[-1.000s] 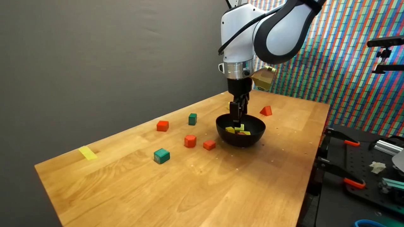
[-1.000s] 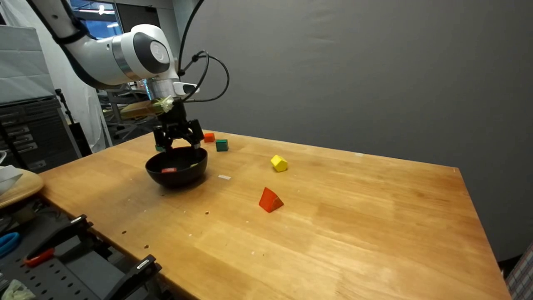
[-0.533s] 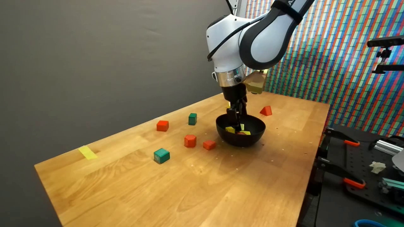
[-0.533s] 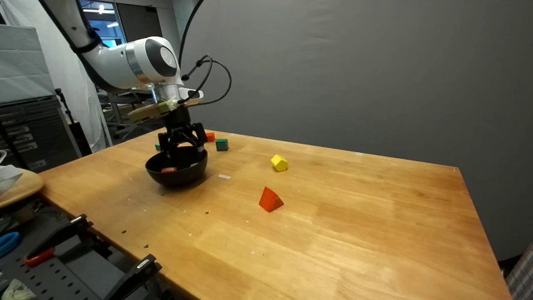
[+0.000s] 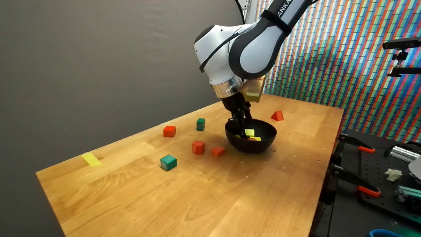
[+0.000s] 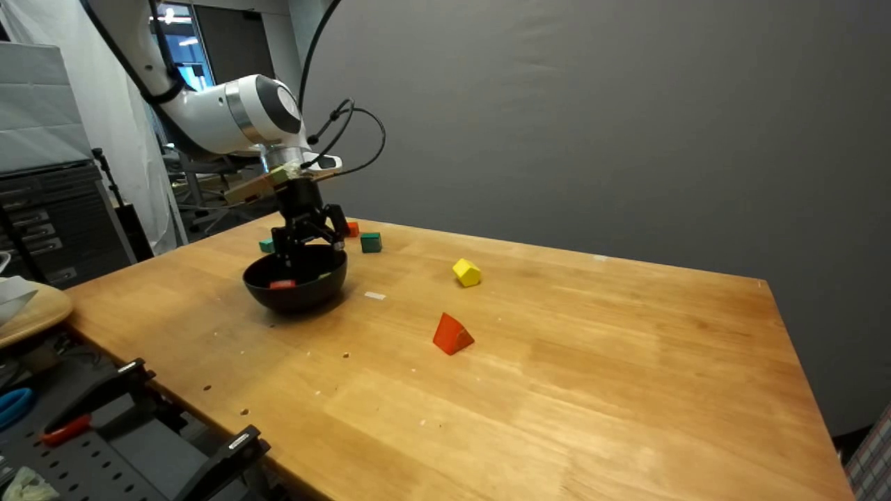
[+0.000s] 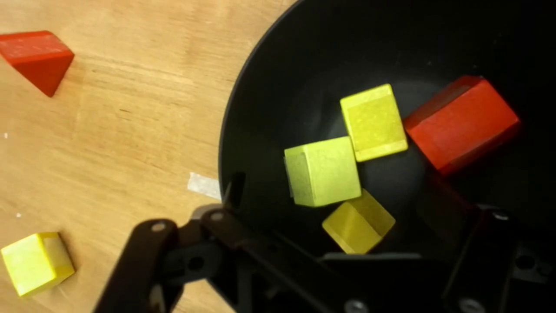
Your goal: Remove all the contents from the black bowl.
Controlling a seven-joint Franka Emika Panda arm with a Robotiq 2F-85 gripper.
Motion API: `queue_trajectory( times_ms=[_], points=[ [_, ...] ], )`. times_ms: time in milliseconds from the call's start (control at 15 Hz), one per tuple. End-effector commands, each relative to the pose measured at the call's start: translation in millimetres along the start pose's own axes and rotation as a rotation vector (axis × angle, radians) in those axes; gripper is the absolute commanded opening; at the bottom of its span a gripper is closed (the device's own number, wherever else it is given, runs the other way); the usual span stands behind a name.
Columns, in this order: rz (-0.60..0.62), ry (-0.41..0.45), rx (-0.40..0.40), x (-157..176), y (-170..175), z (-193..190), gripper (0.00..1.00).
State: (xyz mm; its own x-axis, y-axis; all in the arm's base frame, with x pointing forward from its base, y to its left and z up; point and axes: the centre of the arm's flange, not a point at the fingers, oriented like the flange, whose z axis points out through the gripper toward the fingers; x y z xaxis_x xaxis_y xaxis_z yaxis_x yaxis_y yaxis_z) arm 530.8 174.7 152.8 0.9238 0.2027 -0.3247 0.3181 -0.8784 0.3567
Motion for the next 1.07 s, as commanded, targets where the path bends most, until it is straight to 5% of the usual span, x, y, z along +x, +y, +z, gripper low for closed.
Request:
queue_trajectory(
  times_ms=[0,400,600,667,1000],
  points=[
    [-0.021,0.073,-0.064,-3.6,-8.6,0.6,1.00],
    [0.001,0.340,-0.086,-20.2,-31.1,16.3,1.00],
    [0.047,0.394,-0.084,-36.4,-34.7,23.0,0.99],
    [0.062,0.407,-0.080,-39.7,-34.8,24.2,0.78],
    [0.107,0.445,-0.090,-54.0,-39.6,26.6,0.44]
  ],
)
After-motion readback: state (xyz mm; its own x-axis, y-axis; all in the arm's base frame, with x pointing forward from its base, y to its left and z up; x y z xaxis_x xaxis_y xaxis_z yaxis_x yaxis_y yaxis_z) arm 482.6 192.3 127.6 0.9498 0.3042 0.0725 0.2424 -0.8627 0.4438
